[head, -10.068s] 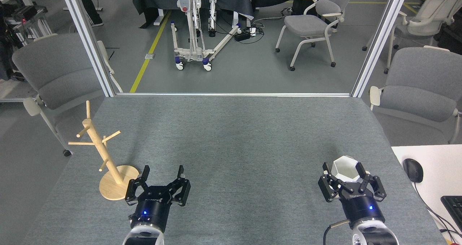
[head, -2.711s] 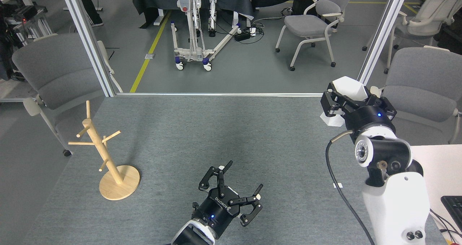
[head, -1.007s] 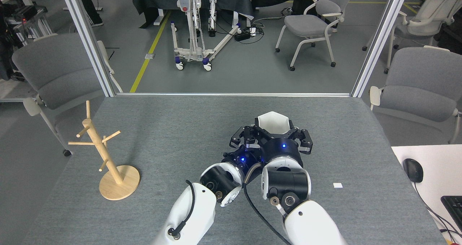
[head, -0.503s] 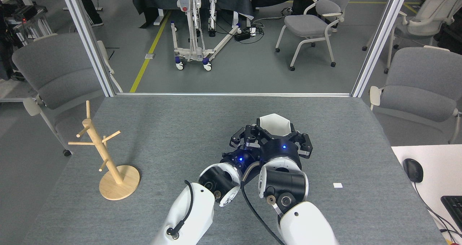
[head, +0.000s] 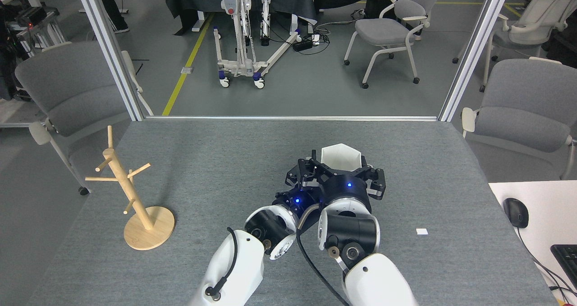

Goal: Hang cup on storage rack
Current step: 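Grasp the cup with the left gripper and release the right gripper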

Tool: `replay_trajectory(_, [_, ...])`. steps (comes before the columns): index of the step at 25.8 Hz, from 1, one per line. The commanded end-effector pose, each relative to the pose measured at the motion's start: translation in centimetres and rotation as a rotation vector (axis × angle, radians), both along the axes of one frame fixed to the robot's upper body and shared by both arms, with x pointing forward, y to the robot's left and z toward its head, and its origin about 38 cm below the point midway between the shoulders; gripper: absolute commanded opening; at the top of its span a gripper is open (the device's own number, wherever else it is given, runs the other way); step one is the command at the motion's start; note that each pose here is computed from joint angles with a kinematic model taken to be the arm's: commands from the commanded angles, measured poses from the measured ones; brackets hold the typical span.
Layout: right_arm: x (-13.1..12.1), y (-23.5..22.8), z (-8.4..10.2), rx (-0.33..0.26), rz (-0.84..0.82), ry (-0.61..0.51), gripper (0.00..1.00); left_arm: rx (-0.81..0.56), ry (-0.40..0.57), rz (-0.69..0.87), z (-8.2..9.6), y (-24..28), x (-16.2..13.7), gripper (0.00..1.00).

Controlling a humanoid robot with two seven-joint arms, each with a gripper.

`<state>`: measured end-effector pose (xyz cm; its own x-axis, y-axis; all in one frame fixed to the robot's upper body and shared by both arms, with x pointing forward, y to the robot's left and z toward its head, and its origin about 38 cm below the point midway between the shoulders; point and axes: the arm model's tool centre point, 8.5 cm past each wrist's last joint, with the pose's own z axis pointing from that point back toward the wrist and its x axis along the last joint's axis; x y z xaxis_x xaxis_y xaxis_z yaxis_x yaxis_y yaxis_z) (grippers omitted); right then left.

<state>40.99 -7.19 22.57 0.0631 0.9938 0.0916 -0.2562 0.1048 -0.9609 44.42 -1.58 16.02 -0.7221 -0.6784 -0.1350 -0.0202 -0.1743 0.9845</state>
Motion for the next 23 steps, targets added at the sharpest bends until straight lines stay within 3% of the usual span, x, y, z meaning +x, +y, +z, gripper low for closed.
replay_trajectory(1, [-0.6,2.1,0.2,-0.064,0.098,-0.065,0.99,0.02,0.031,-0.043,-1.3,0.1,-0.8,0.0])
replay_trajectory(12, [-1.0,1.7,1.9,-0.058,0.064,-0.438,0.99,0.013,0.071,-0.033,-3.5,0.8,-2.5,0.0])
replay_trajectory(17, [-0.7,1.0,2.0,-0.058,0.044,-0.538,0.99,0.013,0.076,0.008,-4.9,3.4,-4.3,0.0])
replay_trajectory(20, [0.3,-0.9,2.2,-0.006,0.009,-0.586,0.99,0.007,0.07,0.031,-5.3,5.3,-5.8,0.0])
replay_trajectory(23, [1.6,-3.4,1.5,-0.005,-0.013,-0.626,0.99,-0.003,0.071,0.059,-5.9,7.4,-8.0,0.0])
